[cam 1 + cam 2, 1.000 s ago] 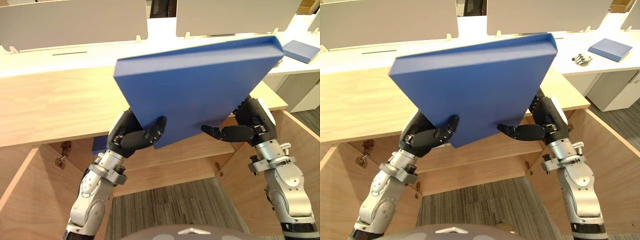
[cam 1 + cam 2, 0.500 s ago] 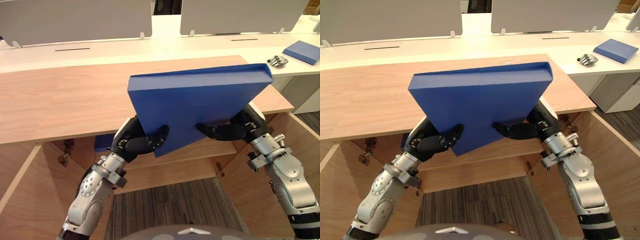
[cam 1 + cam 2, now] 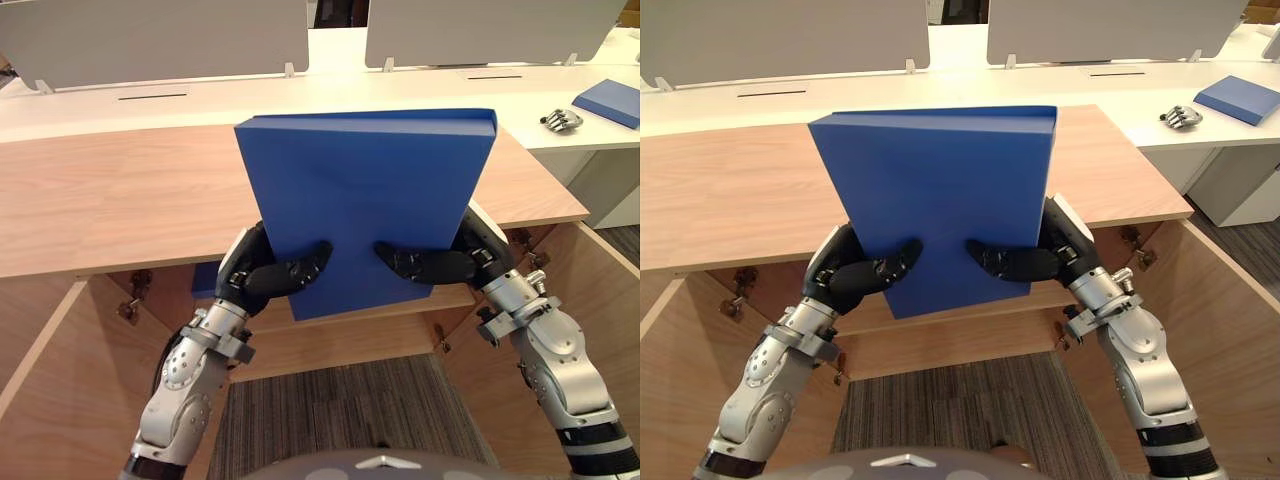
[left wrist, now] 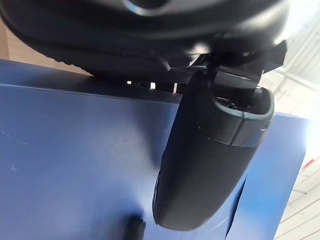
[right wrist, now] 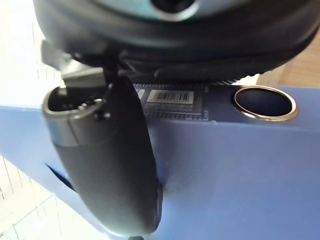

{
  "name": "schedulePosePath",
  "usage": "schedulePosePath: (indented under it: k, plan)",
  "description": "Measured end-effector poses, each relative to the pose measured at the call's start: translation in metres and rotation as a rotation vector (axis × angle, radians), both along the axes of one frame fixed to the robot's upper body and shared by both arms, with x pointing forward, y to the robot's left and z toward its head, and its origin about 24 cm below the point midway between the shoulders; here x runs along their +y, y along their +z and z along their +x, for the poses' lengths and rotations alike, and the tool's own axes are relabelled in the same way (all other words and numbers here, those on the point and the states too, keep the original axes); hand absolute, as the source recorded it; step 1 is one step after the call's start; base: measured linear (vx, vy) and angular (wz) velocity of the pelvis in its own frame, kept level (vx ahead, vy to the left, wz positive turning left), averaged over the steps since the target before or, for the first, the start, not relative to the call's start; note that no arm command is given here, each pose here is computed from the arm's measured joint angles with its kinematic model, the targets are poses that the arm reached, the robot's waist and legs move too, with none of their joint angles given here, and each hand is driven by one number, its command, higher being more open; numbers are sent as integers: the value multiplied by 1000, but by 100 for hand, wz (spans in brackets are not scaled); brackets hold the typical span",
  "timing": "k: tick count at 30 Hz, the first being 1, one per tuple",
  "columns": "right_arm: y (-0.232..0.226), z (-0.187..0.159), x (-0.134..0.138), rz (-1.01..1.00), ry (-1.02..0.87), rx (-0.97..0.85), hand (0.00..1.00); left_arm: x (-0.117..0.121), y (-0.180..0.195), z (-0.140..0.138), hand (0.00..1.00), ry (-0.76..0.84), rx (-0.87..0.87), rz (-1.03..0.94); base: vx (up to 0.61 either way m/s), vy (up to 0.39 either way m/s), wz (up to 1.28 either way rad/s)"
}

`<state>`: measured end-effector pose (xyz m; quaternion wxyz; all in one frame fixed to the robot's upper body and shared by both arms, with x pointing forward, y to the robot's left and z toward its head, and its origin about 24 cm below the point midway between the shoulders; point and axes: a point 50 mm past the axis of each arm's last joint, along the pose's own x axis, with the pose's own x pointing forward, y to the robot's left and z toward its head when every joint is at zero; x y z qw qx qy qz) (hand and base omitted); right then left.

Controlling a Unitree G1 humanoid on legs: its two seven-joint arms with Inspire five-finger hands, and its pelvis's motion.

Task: Walk over to the cabinet, pick up the folder, carry it to the office cabinet, place the folder inside the office cabinet, then close the office cabinet door

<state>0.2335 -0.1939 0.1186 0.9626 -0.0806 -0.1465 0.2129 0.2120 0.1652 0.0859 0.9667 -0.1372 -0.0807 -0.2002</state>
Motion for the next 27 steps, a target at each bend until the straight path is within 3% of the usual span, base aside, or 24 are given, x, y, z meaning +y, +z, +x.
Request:
schedulePosePath:
  k: [10,17,21,27]
  plan:
    - [1,-1,15,136,-44,-39,0,0,23,-1,100,135,-131,-55,-11,-11,9]
    - [14,-6,26,228,-58,-113,0,3,60,-21,100,279,-362,-123,-10,-6,16]
    - [16,-7,31,280,-65,-125,0,24,67,-33,100,479,-424,-109,-19,-21,18]
    - [14,-8,32,324,-86,-123,0,45,47,-51,100,685,-319,-121,-12,-38,24]
